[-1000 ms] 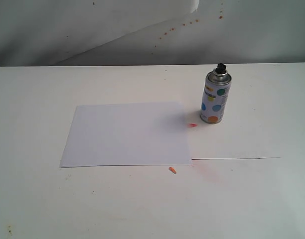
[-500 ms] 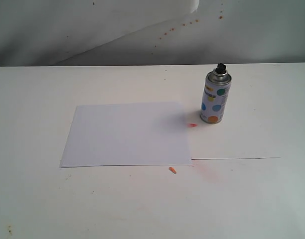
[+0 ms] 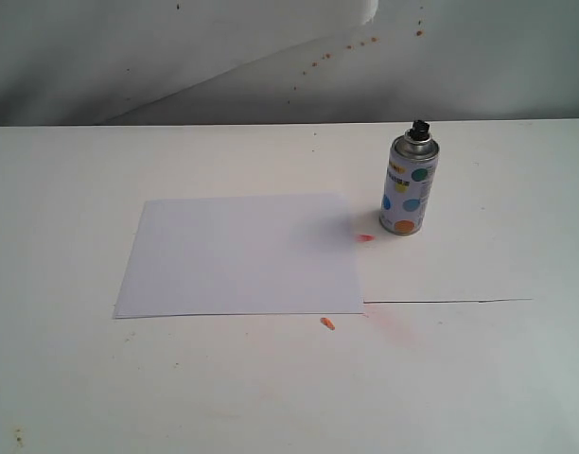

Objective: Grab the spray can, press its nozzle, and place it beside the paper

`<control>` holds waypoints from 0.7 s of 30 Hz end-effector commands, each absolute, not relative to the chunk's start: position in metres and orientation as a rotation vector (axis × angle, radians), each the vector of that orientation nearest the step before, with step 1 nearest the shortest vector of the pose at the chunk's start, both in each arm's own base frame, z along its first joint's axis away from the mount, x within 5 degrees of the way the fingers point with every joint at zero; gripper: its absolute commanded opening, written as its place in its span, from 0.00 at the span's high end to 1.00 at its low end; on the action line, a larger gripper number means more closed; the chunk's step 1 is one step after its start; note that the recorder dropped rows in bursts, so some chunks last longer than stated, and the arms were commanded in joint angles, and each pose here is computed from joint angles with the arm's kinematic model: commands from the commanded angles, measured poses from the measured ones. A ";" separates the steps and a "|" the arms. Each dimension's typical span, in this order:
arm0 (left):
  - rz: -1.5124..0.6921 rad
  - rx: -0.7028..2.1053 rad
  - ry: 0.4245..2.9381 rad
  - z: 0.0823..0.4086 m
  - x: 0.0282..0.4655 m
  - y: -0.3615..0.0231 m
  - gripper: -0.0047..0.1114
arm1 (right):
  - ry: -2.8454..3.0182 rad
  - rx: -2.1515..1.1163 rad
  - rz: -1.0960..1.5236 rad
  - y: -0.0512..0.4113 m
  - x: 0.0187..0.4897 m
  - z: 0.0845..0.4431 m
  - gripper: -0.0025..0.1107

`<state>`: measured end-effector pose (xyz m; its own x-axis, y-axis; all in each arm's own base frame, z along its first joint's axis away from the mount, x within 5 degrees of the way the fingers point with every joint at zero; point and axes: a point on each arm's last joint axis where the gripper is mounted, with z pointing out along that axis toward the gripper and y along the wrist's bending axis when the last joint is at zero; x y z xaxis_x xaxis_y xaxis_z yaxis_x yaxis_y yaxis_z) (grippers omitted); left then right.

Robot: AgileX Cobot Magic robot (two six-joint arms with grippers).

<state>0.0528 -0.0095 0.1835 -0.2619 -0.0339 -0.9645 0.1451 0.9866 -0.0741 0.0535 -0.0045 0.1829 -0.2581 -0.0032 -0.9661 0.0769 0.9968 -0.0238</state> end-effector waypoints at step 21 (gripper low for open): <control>-0.176 0.074 1.826 0.182 0.053 -0.010 0.96 | 1.826 0.045 -0.079 -0.004 0.053 0.182 0.98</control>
